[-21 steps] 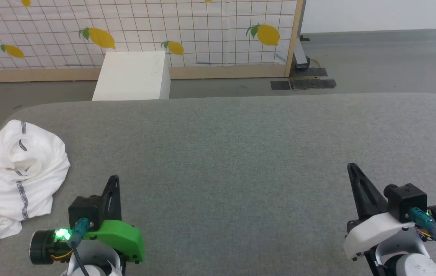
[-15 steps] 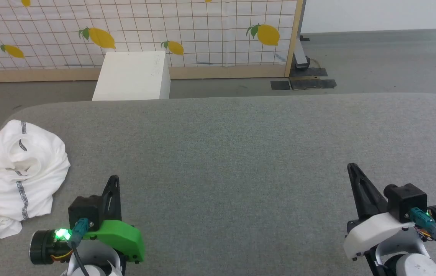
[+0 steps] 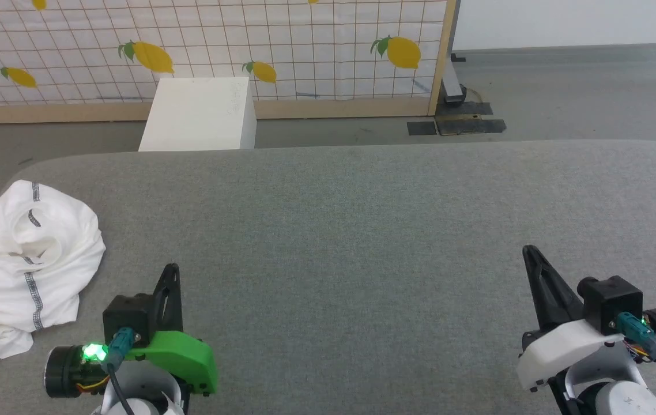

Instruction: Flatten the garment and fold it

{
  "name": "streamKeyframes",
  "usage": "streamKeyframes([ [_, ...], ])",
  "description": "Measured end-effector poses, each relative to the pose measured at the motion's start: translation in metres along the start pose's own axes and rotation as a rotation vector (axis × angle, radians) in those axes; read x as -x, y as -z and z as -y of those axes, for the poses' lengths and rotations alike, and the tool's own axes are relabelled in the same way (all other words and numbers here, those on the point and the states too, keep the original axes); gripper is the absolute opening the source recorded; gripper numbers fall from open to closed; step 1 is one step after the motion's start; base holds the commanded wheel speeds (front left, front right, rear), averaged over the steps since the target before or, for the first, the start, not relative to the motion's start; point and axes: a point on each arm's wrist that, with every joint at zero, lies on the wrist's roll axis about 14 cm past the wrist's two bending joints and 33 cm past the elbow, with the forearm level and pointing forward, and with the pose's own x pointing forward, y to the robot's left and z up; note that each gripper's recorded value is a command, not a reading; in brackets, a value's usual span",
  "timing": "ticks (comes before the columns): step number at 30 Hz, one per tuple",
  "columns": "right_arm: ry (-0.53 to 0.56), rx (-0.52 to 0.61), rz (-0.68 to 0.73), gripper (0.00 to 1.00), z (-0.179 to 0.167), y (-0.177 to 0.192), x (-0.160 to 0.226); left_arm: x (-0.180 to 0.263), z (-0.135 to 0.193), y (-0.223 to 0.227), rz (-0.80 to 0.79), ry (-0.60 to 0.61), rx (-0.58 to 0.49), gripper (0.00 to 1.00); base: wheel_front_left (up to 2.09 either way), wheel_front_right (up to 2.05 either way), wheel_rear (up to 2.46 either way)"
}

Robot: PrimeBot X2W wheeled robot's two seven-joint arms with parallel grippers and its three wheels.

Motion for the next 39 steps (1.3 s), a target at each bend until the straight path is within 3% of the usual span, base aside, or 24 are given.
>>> streamKeyframes([
  [8,0.000,0.000,0.000,0.00,0.000,0.000,0.000,0.000,0.000,0.000,0.000,0.000,0.000,0.00,0.00,0.00,0.00],
  [9,0.000,0.000,0.000,1.00,0.000,0.000,0.000,0.000,0.000,0.000,0.000,0.000,0.000,1.00,0.00,0.00,0.00],
  [39,-0.029,-0.047,0.010,1.00,-0.010,0.006,-0.005,0.007,-0.007,0.003,0.016,-0.036,0.031,1.00,0.00,0.00,0.00],
])
